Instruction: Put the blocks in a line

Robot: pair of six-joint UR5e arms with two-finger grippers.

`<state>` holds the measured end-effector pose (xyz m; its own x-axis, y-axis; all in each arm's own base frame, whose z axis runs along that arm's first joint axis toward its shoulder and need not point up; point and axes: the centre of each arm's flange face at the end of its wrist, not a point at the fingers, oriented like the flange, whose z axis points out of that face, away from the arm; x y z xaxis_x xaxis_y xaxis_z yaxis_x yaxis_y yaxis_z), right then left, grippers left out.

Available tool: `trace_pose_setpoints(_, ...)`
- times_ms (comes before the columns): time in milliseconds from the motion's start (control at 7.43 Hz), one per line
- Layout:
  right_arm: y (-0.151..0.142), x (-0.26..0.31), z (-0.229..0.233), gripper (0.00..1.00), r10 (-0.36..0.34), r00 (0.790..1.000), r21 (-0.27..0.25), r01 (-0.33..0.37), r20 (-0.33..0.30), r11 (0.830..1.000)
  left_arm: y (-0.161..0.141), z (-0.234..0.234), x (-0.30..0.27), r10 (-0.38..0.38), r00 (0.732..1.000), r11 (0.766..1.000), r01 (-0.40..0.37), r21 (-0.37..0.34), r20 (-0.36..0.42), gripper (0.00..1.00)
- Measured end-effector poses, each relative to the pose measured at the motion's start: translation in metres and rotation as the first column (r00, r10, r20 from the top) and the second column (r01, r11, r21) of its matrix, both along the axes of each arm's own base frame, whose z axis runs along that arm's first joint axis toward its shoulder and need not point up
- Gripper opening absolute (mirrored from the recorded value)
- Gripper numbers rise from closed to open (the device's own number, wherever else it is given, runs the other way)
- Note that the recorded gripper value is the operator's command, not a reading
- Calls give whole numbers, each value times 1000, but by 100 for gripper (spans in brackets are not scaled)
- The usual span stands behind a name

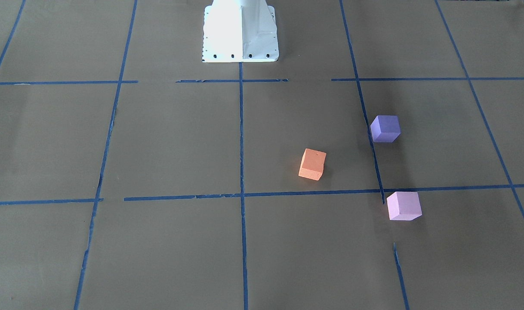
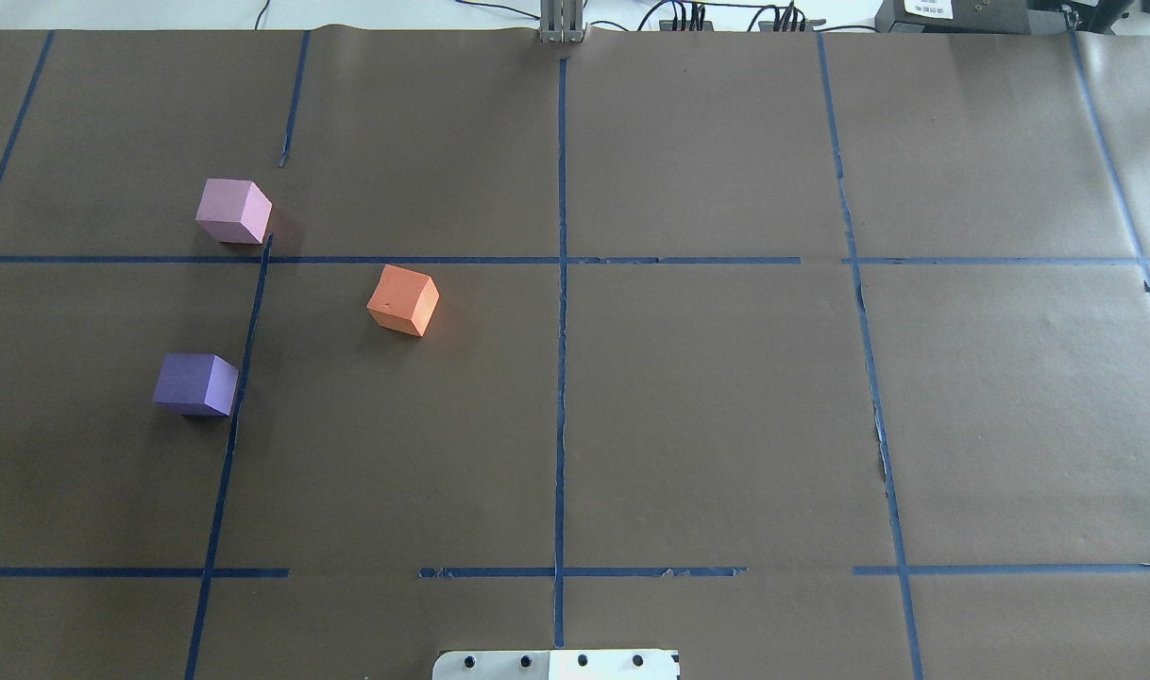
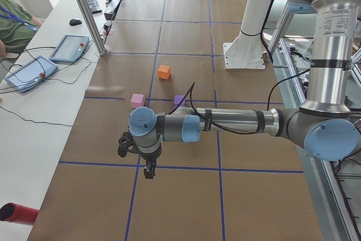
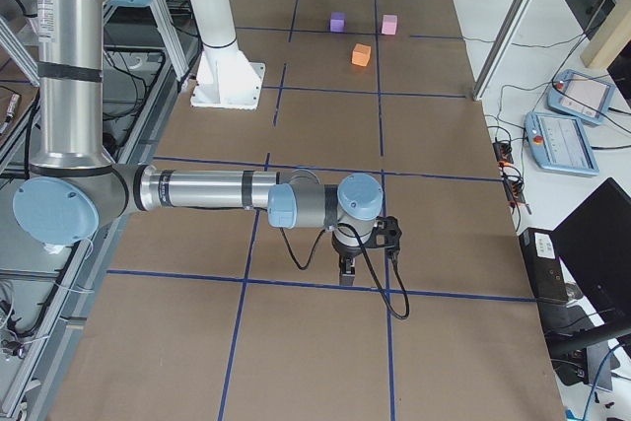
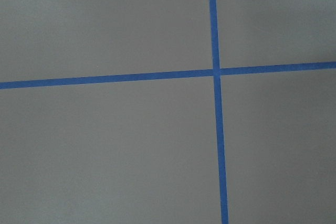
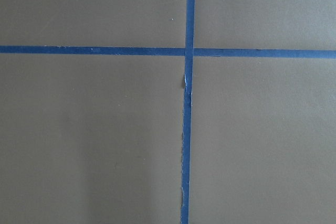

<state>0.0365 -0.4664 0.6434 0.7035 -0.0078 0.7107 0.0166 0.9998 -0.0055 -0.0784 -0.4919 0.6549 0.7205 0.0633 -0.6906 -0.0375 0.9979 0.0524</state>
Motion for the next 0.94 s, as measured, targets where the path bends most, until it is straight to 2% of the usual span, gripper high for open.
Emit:
trace_pose_setpoints(269,0,0,0,100,-1,1000,0,1,0,1000,-1,-5,0,-1,1000,1000,1,8,0,100)
trace_pose_setpoints(538,0,0,0,100,0,1000,0,0,0,1000,-22,-42,1,1,1000,998,-2,62,2,100)
trace_pose_setpoints(942,0,0,0,100,0,1000,0,0,0,1000,-73,-190,26,33,999,988,-33,149,3,100)
